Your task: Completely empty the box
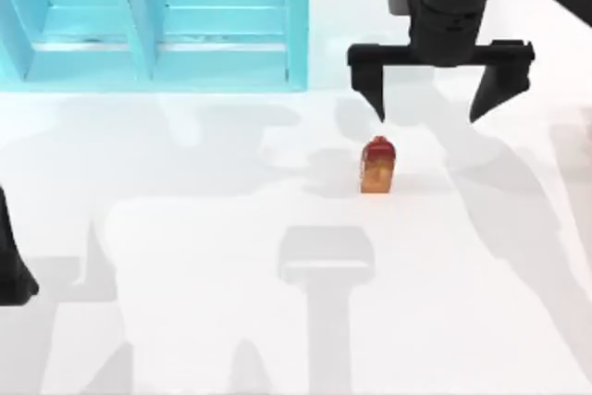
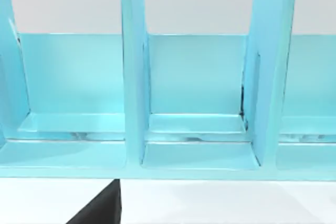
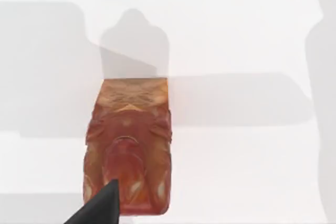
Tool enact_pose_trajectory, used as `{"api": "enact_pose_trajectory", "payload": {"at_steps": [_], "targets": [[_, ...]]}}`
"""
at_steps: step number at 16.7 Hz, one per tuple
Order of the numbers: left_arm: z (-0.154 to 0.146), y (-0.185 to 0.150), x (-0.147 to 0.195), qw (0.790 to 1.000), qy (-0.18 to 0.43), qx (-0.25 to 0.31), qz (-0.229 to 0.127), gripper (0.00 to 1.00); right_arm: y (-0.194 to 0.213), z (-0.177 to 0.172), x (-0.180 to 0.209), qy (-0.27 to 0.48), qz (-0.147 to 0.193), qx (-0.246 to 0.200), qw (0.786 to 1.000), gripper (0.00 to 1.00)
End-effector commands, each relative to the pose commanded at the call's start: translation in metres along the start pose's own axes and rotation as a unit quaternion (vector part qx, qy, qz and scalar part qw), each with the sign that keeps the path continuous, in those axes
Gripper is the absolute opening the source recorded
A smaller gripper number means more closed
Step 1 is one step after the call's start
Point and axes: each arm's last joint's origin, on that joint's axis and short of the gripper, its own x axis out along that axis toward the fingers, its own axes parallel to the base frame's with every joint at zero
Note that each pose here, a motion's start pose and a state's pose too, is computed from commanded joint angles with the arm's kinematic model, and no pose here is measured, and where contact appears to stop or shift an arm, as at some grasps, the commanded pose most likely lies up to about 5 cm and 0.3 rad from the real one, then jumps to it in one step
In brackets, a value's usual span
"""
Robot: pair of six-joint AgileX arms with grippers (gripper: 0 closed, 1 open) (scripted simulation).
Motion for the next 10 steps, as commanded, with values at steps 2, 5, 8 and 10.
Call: {"api": "enact_pose_trajectory", "payload": {"at_steps": [2,5,8,10], "targets": [[0.000,0.000,0.000,1.000,0.000,0.000,0.000,1.00,-0.046,0.012,-0.003,0.008,-0.003,0.007,1.000,1.00],[0.000,0.000,0.000,1.000,0.000,0.000,0.000,1.00,-0.132,0.021,-0.010,0.016,-0.002,0.012,1.000,1.00],[0.000,0.000,0.000,1.000,0.000,0.000,0.000,1.00,-0.224,0.011,-0.021,0.015,0.004,0.012,1.000,1.00],[0.000,0.000,0.000,1.000,0.000,0.000,0.000,1.00,-0.279,-0.006,-0.029,0.007,0.007,0.008,1.000,1.00]]}}
